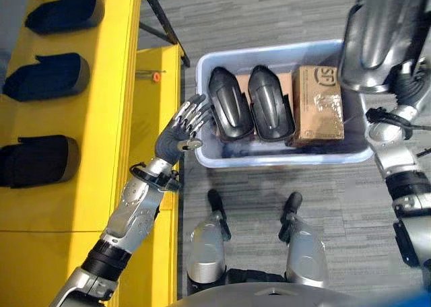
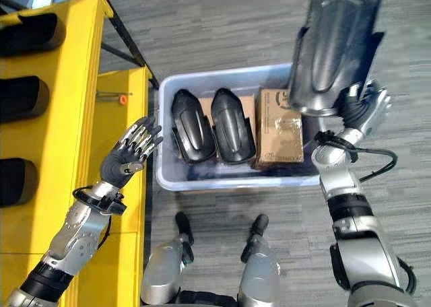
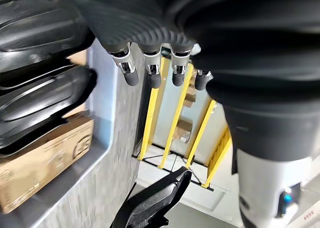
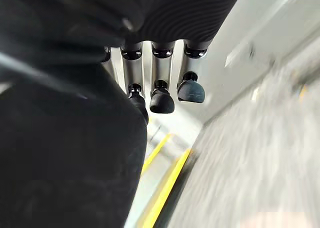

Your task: Move parts from the plastic box to the shelf.

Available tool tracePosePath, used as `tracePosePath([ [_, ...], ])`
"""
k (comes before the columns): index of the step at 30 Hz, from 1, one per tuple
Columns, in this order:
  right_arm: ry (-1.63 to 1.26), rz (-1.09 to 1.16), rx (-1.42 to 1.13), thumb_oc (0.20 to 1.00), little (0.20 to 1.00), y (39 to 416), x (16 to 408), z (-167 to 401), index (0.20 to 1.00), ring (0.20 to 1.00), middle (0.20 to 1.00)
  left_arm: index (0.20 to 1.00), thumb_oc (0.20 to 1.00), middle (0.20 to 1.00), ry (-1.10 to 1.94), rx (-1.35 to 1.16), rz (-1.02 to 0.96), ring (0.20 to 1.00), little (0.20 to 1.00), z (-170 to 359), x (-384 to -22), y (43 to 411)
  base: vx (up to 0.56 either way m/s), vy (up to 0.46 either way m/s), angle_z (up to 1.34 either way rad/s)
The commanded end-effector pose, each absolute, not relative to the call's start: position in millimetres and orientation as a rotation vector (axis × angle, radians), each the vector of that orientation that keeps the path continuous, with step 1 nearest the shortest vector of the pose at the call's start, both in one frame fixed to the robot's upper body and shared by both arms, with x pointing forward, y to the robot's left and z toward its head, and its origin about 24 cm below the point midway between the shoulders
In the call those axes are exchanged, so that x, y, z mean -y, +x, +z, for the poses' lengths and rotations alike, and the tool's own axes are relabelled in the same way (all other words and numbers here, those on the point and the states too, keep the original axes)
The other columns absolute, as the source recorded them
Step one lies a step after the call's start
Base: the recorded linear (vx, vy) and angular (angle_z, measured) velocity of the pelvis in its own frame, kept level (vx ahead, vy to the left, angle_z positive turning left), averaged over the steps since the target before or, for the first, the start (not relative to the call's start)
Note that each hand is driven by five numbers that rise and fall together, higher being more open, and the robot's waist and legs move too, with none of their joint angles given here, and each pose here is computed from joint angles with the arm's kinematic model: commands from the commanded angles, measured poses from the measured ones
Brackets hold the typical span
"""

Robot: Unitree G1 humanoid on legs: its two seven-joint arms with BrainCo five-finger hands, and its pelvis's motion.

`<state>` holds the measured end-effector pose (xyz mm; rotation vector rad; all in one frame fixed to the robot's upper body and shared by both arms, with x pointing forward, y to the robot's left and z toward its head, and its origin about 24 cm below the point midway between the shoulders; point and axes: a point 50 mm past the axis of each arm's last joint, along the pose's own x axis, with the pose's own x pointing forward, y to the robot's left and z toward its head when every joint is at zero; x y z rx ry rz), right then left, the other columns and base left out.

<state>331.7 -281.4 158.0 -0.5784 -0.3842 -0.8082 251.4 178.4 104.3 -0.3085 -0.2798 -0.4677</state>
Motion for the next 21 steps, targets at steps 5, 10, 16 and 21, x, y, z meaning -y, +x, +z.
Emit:
tracePosePath([
  [5,-0.297,-0.248,0.352,0.200,0.200,303,221,119,0.200,0.200,0.200,1.000,1.000,1.000,-0.347,0.293,-0.341,1.000,1.000,89,-193,228,0.09,0.121,-0.02],
  [10,-0.199,0.023,0.282,0.200,0.200,279,179,96,0.200,0.200,0.200,1.000,1.000,1.000,-0.251,0.319,-0.296,1.000,1.000,85,-196,222,0.02,0.155,0.18],
  [16,-0.110,0.138,0.301,0.200,0.200,266,153,96,0.200,0.200,0.200,1.000,1.000,1.000,-0.192,0.275,-0.213,1.000,1.000,84,-201,229,-0.05,0.297,0.31],
  [21,-0.143,0.144,0.347,0.200,0.200,264,145,103,0.200,0.200,0.200,1.000,1.000,1.000,-0.206,0.283,-0.260,1.000,1.000,87,-201,229,-0.05,0.227,0.20],
])
